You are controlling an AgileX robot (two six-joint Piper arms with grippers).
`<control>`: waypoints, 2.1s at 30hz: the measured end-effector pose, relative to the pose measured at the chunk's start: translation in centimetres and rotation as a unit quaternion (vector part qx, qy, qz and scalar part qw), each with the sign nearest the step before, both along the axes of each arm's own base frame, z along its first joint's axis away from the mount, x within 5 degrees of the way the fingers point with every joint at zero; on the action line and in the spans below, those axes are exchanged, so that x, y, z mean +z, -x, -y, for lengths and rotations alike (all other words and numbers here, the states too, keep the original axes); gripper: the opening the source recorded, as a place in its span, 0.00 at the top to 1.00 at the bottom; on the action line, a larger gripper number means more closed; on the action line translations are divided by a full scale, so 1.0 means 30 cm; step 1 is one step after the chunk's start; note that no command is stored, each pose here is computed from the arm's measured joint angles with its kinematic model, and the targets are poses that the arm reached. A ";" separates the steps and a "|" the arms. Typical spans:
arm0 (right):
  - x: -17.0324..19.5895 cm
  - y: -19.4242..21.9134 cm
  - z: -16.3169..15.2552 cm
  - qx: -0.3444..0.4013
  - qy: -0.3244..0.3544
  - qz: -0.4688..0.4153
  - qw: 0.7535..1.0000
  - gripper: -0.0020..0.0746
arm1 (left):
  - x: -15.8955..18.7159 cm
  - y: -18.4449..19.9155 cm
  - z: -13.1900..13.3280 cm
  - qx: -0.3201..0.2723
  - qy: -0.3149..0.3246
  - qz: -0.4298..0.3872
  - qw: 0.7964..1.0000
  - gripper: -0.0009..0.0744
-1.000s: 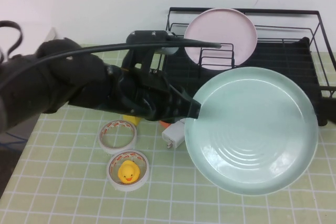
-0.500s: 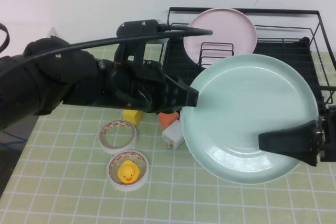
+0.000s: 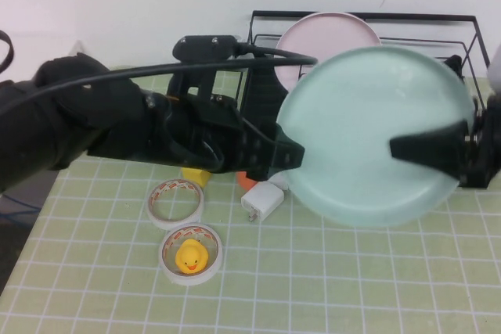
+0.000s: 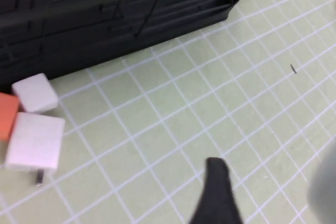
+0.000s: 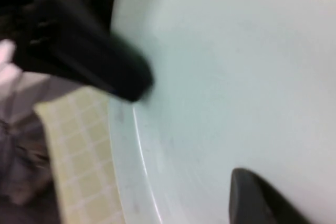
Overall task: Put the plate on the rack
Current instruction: Hand over the plate, then place the plate on the rack
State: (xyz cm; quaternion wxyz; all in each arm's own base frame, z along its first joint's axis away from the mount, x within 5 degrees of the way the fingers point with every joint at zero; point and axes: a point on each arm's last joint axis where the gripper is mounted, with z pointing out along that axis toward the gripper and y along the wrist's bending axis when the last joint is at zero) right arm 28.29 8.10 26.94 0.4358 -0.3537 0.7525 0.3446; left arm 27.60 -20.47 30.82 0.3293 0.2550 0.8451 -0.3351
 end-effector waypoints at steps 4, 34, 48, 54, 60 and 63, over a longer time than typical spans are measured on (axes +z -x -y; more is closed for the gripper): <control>0.072 -0.052 0.009 -0.005 0.049 0.060 0.997 0.58 | 0.044 0.004 -0.058 0.022 -0.006 0.010 1.000 0.37; 0.086 -0.746 0.001 0.039 0.169 0.353 0.920 0.58 | 0.009 0.485 -0.446 0.167 -0.036 -0.008 0.985 0.99; -0.201 -0.898 0.012 -0.033 0.146 0.329 0.932 0.58 | 0.053 0.564 -0.466 0.171 -0.007 0.017 0.985 0.99; -0.263 -0.908 0.012 -0.033 0.144 0.313 0.938 0.58 | 0.053 0.564 -0.466 0.172 -0.006 0.014 0.985 0.99; -0.273 -0.910 0.012 -0.031 0.149 0.317 0.936 0.58 | 0.051 0.566 -0.465 0.170 -0.007 0.011 0.985 0.99; -0.283 -0.911 0.008 -0.027 0.152 0.321 0.934 0.58 | 0.051 0.566 -0.465 0.170 -0.007 0.011 0.985 0.99</control>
